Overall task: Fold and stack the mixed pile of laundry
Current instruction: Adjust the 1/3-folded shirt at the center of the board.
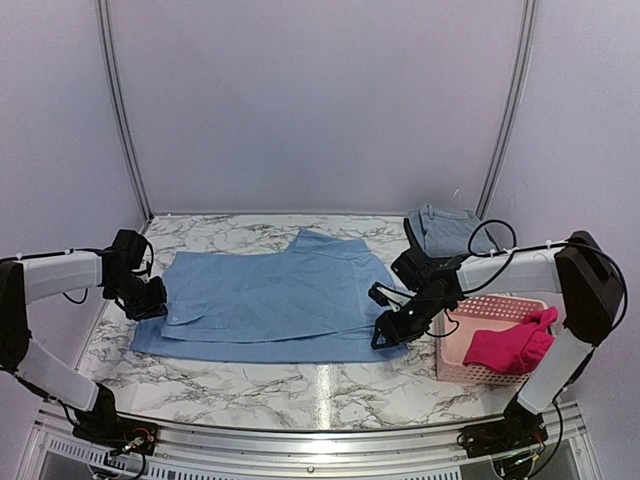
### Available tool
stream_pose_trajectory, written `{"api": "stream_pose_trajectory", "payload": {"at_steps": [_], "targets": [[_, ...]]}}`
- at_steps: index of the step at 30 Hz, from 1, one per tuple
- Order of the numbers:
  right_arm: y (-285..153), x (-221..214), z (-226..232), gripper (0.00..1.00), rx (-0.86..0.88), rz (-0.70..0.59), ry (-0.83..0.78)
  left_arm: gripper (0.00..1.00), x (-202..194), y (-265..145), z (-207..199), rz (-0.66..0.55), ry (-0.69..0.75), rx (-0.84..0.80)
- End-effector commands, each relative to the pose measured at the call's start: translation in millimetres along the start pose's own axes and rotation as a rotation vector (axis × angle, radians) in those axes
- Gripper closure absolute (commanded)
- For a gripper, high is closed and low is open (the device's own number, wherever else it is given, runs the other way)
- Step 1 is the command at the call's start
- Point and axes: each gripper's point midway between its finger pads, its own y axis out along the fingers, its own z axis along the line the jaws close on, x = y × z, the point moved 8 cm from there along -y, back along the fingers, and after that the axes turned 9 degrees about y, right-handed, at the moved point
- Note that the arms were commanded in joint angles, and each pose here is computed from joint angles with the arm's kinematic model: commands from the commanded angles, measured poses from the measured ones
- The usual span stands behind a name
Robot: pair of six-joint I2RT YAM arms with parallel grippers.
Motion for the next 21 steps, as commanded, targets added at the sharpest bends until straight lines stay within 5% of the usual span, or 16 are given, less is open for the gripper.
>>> {"api": "stream_pose_trajectory", "payload": {"at_steps": [1, 4, 6, 15, 21], "targets": [[-36, 15, 27, 0.48, 0.141, -0.061, -0.102, 0.74, 14, -16, -2, -0.022, 0.058, 0.052], [-65, 34, 45, 0.48, 0.172, -0.134, -0.151, 0.44, 29, -41, -7, -0.124, 0.087, 0.055], [-78, 51, 54, 0.48, 0.166, -0.182, -0.162, 0.39, 37, -51, -15, -0.156, 0.115, 0.035], [-24, 116, 64, 0.51, 0.201, -0.186, -0.126, 0.47, 50, -8, -65, -0.061, 0.160, -0.112], [26, 119, 55, 0.55, 0.220, -0.095, -0.092, 0.57, 29, 34, -52, 0.038, 0.068, -0.054]]}}
